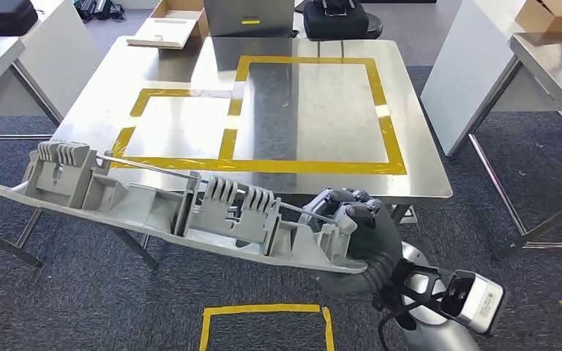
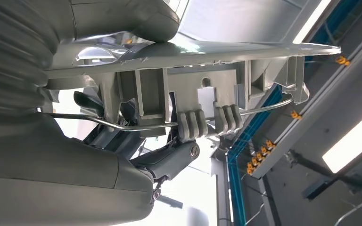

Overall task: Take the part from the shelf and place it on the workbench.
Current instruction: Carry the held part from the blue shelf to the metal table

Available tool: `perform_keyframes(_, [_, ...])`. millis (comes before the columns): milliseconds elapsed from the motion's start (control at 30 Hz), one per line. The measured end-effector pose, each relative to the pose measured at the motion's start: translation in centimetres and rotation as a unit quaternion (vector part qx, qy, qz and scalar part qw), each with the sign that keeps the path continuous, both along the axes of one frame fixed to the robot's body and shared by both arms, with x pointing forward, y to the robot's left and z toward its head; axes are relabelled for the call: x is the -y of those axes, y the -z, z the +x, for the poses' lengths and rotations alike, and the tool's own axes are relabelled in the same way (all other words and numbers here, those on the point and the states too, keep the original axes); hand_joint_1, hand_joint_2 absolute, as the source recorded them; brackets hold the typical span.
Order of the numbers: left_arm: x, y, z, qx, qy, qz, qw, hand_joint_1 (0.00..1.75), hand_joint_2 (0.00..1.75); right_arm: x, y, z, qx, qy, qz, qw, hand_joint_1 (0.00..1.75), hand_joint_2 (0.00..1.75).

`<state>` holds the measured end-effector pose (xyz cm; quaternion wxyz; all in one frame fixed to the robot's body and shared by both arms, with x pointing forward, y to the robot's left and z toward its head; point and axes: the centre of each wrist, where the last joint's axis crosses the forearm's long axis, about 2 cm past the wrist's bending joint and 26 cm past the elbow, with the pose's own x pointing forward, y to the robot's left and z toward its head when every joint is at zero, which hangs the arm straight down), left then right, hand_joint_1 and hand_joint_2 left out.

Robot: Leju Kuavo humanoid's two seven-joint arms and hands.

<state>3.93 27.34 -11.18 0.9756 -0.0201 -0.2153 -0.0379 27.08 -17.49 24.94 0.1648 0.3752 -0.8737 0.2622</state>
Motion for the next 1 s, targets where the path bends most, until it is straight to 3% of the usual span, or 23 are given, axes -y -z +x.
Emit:
perform_keyframes(267, [-0.1, 0.0, -0.2, 0.0, 0.008, -0.002, 1.0, 0.0, 1.75, 1.0, 0.6, -3.3, 0.007, 0.02, 0.001, 1.0, 1.75, 1.75])
perform_keyframes(1000, [0.3, 0.0, -0.2, 0.003, 0.008, -0.009, 1.0, 0.0, 1.75, 1.1, -0.3, -3.7, 0.011, 0.004, 0.0, 1.0, 1.75, 1.75])
